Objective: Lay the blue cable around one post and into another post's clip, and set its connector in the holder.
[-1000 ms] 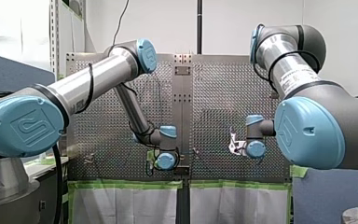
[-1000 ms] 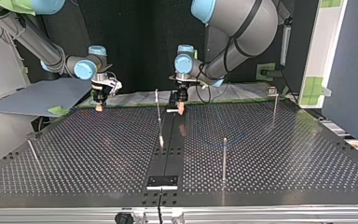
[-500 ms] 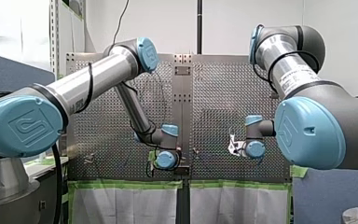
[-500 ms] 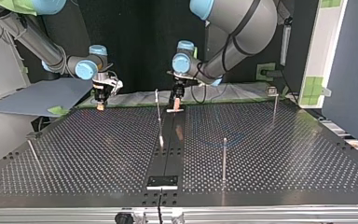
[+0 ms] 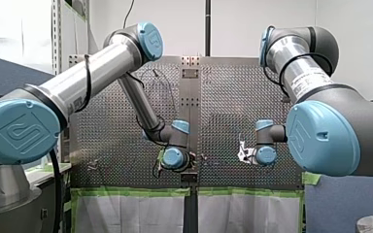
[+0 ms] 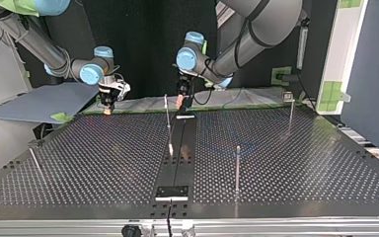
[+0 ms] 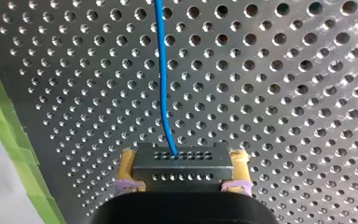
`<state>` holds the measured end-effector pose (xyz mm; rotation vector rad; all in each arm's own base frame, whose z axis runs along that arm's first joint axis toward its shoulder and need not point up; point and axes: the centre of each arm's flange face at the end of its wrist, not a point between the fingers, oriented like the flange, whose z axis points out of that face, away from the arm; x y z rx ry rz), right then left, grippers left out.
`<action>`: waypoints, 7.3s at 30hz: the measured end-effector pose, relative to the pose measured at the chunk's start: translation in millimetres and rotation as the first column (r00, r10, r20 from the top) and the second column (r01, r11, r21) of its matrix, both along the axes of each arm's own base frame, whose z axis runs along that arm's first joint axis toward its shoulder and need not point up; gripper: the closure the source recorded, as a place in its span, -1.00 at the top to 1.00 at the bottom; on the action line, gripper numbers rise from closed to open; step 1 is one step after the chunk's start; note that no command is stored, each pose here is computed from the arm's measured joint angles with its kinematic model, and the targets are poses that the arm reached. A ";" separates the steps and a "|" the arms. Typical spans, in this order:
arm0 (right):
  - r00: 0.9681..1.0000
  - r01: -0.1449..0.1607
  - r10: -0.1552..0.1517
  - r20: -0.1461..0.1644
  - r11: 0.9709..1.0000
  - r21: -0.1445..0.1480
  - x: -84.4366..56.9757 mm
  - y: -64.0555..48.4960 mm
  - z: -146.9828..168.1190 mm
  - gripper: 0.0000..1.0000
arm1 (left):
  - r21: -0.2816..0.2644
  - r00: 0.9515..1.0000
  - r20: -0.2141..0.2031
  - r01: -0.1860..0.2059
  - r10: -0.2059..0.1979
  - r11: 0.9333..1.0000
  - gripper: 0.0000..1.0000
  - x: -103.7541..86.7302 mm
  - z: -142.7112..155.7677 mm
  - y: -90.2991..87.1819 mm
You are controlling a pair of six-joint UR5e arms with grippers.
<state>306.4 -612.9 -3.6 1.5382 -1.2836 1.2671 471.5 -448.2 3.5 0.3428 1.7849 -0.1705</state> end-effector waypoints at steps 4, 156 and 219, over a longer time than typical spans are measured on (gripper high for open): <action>1.000 0.000 0.000 -0.003 1.000 0.009 -0.3 1.2 -0.8 -0.25 | 0.002 1.000 0.011 0.006 -0.006 1.000 1.00 -4.4 16.3 -6.3; 0.999 -0.045 0.044 0.030 0.998 0.032 7.3 6.5 -7.8 -0.25 | -0.469 0.863 -0.059 -0.468 0.503 0.749 1.00 -51.1 292.6 137.0; 0.997 -0.068 0.067 0.025 0.997 0.029 18.2 11.1 -7.5 -0.25 | -0.827 0.887 -0.032 -0.283 0.461 0.486 1.00 -28.9 377.9 200.3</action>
